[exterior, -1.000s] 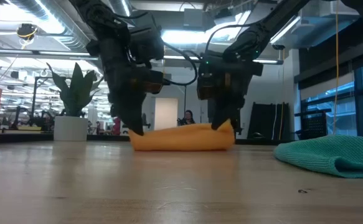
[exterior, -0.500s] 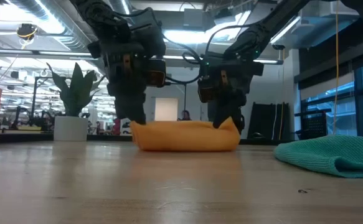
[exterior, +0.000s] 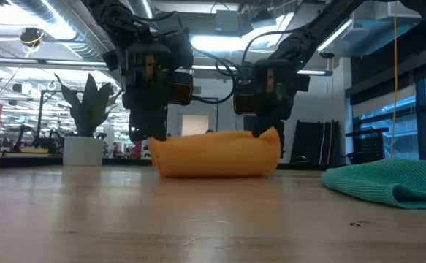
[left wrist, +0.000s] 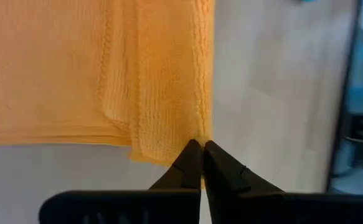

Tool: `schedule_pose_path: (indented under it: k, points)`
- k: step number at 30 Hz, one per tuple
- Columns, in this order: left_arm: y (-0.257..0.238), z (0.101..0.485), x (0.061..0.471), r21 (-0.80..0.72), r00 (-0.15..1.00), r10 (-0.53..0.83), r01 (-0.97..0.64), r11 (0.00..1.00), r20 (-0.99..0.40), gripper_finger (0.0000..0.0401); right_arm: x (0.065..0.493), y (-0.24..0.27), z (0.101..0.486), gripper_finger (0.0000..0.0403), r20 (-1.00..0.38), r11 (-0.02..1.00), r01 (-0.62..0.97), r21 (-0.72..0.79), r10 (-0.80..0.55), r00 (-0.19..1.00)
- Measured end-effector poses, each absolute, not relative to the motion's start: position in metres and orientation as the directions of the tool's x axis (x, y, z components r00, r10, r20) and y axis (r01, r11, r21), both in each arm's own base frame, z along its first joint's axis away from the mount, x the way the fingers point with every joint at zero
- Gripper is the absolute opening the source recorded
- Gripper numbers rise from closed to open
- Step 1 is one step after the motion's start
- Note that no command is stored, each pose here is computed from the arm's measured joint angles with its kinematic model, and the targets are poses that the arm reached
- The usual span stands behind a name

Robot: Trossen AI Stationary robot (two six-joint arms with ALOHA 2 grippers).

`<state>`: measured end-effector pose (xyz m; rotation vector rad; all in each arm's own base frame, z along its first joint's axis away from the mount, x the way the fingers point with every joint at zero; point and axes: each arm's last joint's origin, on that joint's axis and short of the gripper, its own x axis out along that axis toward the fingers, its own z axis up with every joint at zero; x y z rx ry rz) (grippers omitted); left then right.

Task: Roll microfiber towels into tight, uniform cylinder then place into a basket
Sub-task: Roll the orange microfiber towel

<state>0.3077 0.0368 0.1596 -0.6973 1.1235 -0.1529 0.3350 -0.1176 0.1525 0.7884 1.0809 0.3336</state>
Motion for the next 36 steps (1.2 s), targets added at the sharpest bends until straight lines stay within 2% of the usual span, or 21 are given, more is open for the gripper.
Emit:
schedule_pose_path:
  k: [4,9,31,36]
  points:
    - [0.035,0.16,0.308,-0.597,0.446,-0.467,-0.21,0.774,-0.763,0.0,0.335,-0.117,0.152,0.0009,-0.669,0.701,0.123,0.702,0.591,0.45]
    - [0.038,0.159,0.309,-0.504,0.454,-0.354,-0.268,0.821,-0.818,0.0,0.335,-0.121,0.15,0.0011,-0.761,0.779,0.19,0.598,0.478,0.438]
    - [0.044,0.156,0.308,-0.335,0.446,-0.136,-0.404,0.851,-0.885,0.0,0.339,-0.128,0.148,0.0012,-0.851,0.893,0.207,0.4,0.278,0.445]
    - [0.045,0.156,0.308,-0.292,0.441,-0.088,-0.421,0.859,-0.893,0.0,0.339,-0.129,0.148,0.0012,-0.854,0.902,0.196,0.385,0.268,0.445]
